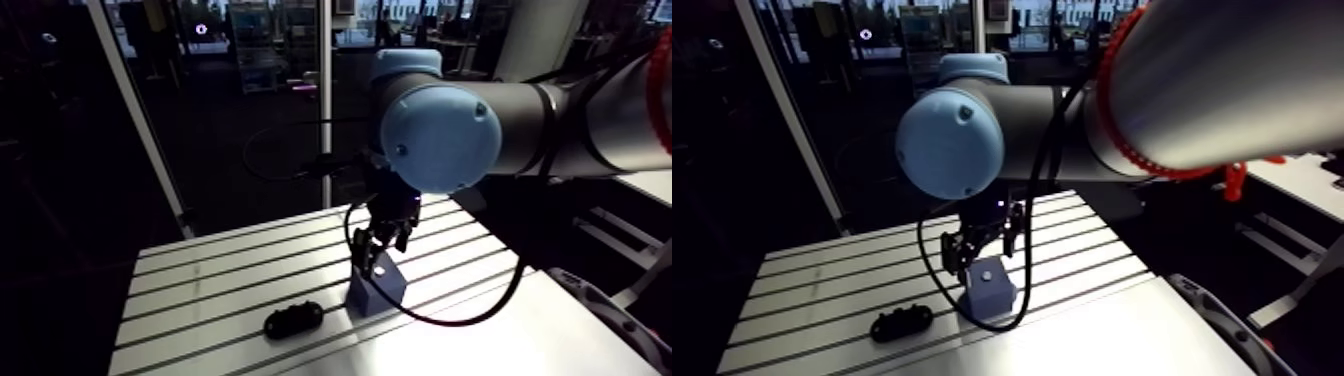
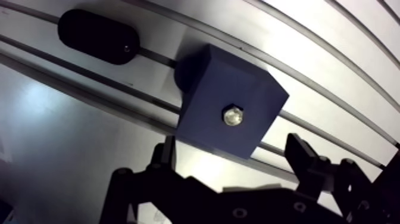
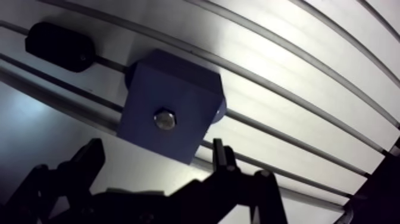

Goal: Pick up the M10 bolt and insert it into the hex recess until seated.

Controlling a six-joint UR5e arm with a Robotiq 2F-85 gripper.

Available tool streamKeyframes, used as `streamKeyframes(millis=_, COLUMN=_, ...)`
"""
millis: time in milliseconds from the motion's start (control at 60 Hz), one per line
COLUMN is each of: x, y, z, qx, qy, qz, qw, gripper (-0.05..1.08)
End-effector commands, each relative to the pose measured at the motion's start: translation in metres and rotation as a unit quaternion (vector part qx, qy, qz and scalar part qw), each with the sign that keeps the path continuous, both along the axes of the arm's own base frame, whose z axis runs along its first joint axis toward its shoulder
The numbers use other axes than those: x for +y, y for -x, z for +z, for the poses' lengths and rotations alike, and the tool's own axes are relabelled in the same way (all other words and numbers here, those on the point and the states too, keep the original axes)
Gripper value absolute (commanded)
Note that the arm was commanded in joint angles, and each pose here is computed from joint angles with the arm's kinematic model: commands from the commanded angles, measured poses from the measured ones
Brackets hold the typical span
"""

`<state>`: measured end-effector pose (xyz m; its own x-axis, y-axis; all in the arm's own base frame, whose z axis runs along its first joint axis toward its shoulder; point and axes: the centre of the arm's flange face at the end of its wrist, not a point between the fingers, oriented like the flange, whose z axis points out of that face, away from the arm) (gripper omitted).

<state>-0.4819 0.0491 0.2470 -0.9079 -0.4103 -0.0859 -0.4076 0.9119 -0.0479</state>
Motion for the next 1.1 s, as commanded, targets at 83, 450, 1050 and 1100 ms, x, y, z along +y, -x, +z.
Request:
streamKeyframes(millis=83, x=-0.003, y=-0.002, z=0.012, qx=0.016, qy=0.0063, qz=-0.003, qw=1.0, gripper=0.51)
streamKeyframes(millis=450, x=-0.004, y=-0.003, z=0.017, qx=0.021, qy=0.0055, qz=-0.012, qw=1.0, gripper=1.07)
streamKeyframes(millis=1050, x=0.0, y=0.004, z=0.004, qx=0.005, qy=0.0046, qz=-0.025, qw=1.0, gripper=1.08)
streamKeyframes(millis=1100, x=0.0, y=0.004, z=0.004, qx=0.004, qy=0.0041, qz=-0.025, qw=1.0, gripper=1.08)
